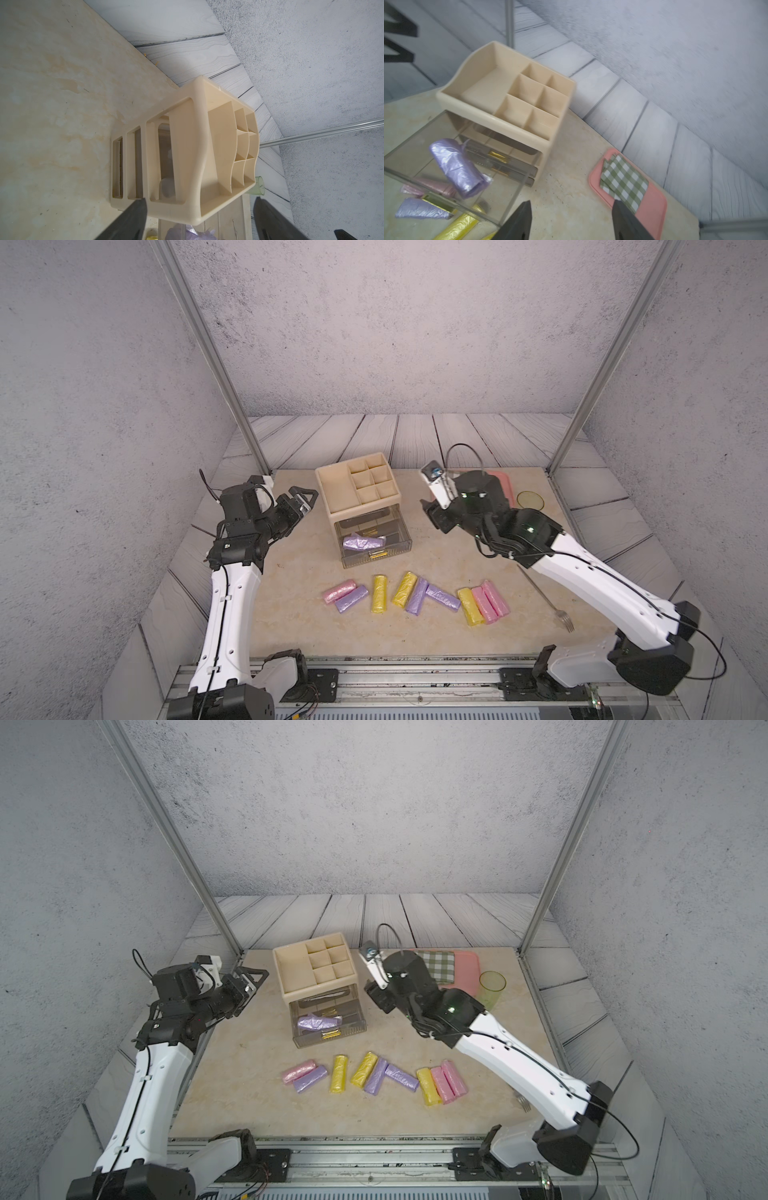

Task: Sort the rolls of trash bags by color and place them into the drawer
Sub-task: Place the roll of trash bags in the drawer, then pick up the roll of trash bags from the center of the board.

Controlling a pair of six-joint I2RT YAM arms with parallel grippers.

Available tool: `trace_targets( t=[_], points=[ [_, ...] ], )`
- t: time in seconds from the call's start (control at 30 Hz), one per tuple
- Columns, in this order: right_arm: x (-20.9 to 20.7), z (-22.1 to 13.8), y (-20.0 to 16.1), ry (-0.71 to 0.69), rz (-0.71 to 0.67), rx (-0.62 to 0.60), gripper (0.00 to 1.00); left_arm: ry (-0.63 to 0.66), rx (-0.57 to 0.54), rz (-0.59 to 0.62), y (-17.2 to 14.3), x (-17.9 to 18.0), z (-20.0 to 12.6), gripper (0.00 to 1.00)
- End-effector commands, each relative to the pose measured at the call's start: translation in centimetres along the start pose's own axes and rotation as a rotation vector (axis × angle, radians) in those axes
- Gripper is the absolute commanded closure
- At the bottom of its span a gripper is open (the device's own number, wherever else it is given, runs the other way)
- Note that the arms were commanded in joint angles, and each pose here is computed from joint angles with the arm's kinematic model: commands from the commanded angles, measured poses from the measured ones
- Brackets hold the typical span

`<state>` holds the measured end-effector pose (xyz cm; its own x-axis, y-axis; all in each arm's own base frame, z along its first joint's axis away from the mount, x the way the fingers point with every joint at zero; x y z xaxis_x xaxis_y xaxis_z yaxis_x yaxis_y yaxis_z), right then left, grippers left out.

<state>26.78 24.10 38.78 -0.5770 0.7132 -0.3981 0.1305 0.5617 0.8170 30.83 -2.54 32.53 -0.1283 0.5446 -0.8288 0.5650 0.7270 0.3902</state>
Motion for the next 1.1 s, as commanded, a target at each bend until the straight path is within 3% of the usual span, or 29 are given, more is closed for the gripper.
trace_targets(
  t=[0.0,0.17,0.4,0.6,0.8,1.07],
  points=[
    [0.9,-0.5,-6.1,0.056,0.159,0.185,0.35,0.011,0.019,0.058,-0.9,-0.4,-0.1,0.14],
    [3.1,0.0,-13.5,0.105,0.210,0.425,0.37,-0.008,0.120,0.074,-3.3,-0.5,1.2,0.19],
    [7.4,0.5,-19.7,0.247,0.299,0.639,0.42,0.011,0.153,0.068,-5.6,1.4,0.4,0.19],
    [10.3,1.5,-22.3,0.357,0.331,0.714,0.46,0.058,0.193,0.042,-8.3,3.9,-0.8,0.19],
    [12.4,4.2,-23.9,0.427,0.279,0.798,0.44,0.091,0.225,-0.006,-10.9,6.6,-1.5,0.19],
    [14.0,8.0,-26.1,0.436,0.211,0.878,0.39,0.075,0.242,-0.009,-11.3,6.7,-1.4,0.17]
  ],
)
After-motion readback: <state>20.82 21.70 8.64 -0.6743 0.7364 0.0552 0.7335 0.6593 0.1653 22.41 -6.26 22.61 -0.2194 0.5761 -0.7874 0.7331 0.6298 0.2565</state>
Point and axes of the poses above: each gripper's point midway between its finger pads, its own z axis out along the fingers, its own x axis along the line the jaws close on, y = z × x, the point moved 4 cm from there along -z, back along the fingers, and after that the axes turned 9 degrees about -z, right-handed, at the moved point
